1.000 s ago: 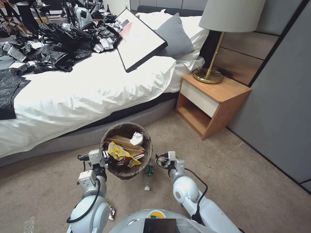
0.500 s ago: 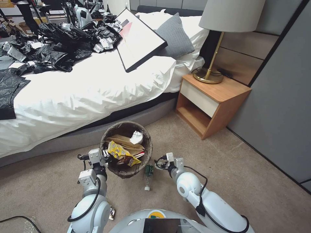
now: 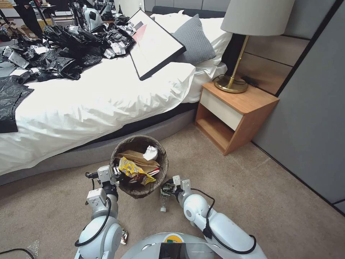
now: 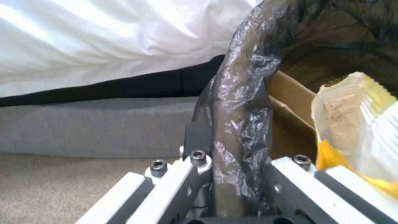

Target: Pick up the trash bin, then pick up the garbage from the floor and place it into the trash bin.

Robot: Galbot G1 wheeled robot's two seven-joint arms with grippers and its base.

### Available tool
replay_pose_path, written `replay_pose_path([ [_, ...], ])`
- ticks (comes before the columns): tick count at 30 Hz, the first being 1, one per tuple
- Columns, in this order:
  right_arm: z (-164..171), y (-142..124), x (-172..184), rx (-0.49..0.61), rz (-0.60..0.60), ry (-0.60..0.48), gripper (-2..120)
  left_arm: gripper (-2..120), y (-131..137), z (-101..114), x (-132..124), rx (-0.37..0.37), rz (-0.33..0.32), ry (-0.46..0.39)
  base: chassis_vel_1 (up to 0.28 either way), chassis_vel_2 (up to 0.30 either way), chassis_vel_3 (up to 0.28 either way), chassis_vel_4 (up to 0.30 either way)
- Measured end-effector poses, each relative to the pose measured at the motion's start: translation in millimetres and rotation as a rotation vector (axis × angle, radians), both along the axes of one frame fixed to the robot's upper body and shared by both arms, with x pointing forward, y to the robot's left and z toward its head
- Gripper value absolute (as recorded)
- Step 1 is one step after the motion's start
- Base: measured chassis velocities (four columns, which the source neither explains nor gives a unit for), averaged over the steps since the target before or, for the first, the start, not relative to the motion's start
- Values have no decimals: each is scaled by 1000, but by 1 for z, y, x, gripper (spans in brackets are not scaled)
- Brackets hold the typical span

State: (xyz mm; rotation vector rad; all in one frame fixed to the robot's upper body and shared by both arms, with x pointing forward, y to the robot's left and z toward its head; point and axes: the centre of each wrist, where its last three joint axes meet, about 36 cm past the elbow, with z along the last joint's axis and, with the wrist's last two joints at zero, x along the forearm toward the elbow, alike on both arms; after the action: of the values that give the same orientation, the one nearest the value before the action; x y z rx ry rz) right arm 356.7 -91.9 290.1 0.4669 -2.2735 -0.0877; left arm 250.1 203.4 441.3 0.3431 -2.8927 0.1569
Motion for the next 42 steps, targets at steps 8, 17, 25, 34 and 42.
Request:
replay_pose_path([
  [8,-17,10,1,-8,5,-1,100,0,0,0,0,0,3,0,0,0,0,0],
  [17,-34,12,3,-36,-8,-2,100,0,0,0,0,0,5,0,0,0,0,0],
  [25,-47,10,4,-54,-20,-3,100,0,1,0,0,2,7,0,0,0,0,0],
  [34,-59,20,6,-57,-23,-10,100,0,0,1,-1,0,6,-1,0,0,0,0],
  [42,-68,25,5,-58,-26,-3,100,0,-2,1,-1,1,2,-1,0,0,0,0],
])
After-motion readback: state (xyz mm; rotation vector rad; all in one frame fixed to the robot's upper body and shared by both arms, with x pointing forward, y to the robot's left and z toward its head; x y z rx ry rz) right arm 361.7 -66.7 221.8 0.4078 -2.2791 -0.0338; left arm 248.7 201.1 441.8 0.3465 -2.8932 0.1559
